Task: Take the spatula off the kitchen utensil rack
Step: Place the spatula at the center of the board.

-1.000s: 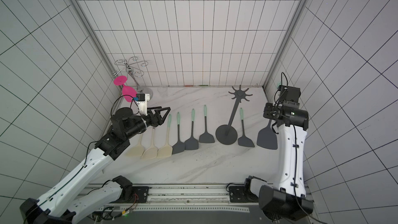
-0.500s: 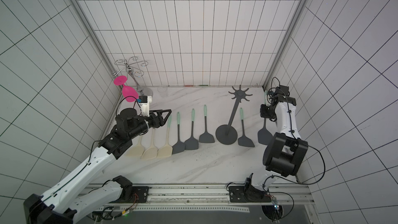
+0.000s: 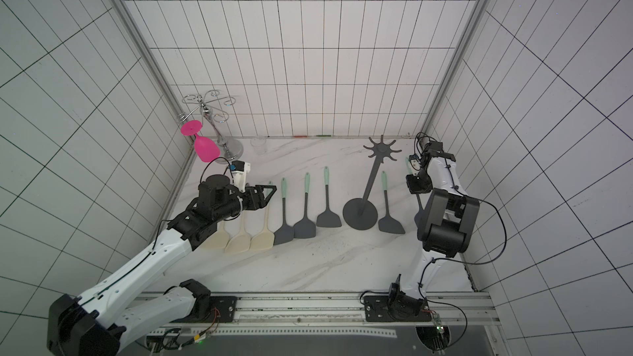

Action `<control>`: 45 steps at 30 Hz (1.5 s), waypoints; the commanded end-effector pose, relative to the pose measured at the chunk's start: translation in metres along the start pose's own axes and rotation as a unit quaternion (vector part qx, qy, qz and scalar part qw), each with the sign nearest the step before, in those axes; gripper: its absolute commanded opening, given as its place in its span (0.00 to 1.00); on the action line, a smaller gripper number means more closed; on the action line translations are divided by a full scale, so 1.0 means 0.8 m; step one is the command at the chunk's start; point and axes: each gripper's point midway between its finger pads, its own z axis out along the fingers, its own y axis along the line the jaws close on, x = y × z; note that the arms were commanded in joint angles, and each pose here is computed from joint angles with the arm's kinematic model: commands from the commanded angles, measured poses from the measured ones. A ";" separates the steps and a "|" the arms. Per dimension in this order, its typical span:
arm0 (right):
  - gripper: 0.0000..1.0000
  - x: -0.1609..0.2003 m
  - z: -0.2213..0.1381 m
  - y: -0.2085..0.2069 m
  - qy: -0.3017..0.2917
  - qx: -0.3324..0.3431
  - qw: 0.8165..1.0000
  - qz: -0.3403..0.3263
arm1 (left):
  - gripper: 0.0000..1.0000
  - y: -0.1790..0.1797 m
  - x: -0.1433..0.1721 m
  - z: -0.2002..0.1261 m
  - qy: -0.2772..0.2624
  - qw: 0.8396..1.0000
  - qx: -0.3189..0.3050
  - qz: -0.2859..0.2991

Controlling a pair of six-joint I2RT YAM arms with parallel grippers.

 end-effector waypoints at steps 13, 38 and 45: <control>0.03 -0.010 0.069 0.004 0.019 -0.016 0.996 0.084 | 0.75 0.006 -0.018 0.003 -0.017 0.998 -0.032 0.051; 0.51 -0.043 0.003 0.001 -0.040 -0.007 0.996 0.084 | 0.77 0.018 -0.059 -0.003 -0.018 0.993 -0.077 0.087; 0.61 -0.068 -0.092 -0.009 -0.150 0.039 0.982 0.106 | 0.84 0.044 -0.094 -0.035 -0.039 0.974 -0.170 0.144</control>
